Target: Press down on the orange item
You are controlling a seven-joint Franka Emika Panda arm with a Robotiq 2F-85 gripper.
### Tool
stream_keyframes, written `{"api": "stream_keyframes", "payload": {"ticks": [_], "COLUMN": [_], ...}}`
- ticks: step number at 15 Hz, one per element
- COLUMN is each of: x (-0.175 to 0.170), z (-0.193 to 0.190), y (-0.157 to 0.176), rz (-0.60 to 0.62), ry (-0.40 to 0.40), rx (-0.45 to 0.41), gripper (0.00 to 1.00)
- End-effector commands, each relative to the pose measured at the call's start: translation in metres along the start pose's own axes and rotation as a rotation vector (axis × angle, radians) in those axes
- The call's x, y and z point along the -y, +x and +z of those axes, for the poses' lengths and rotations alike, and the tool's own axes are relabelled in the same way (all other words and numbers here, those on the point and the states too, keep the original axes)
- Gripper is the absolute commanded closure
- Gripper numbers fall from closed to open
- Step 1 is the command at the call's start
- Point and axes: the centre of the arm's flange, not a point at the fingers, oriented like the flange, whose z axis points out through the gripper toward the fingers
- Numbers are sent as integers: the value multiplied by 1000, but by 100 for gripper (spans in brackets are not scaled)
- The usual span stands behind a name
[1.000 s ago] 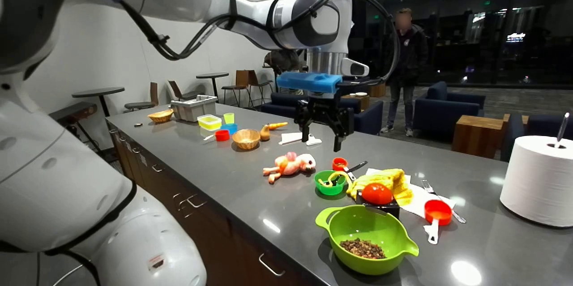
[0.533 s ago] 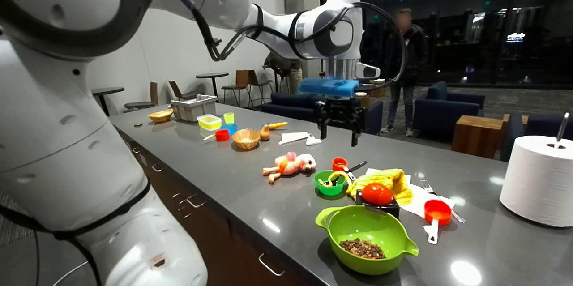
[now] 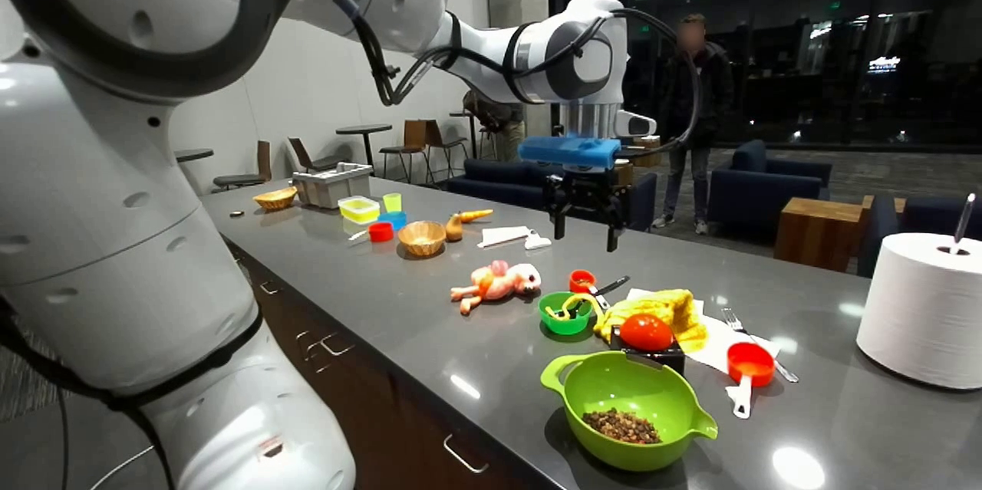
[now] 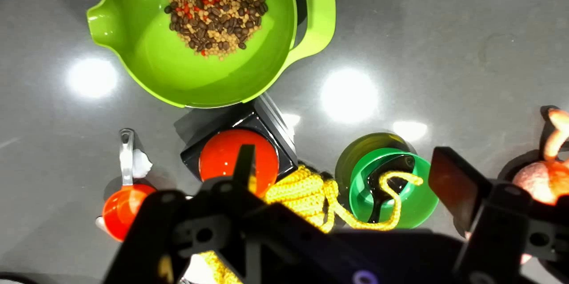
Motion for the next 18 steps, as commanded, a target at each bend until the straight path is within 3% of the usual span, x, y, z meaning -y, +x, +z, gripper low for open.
{"api": "stream_keyframes", "payload": {"ticks": [1, 10, 18], "x": [-12, -50, -74], "z": [3, 32, 51], "y": [10, 42, 96], "rz": [-3, -7, 25], "ry": [22, 82, 74], "rx": [18, 59, 61], "gripper": [0, 0, 0]}}
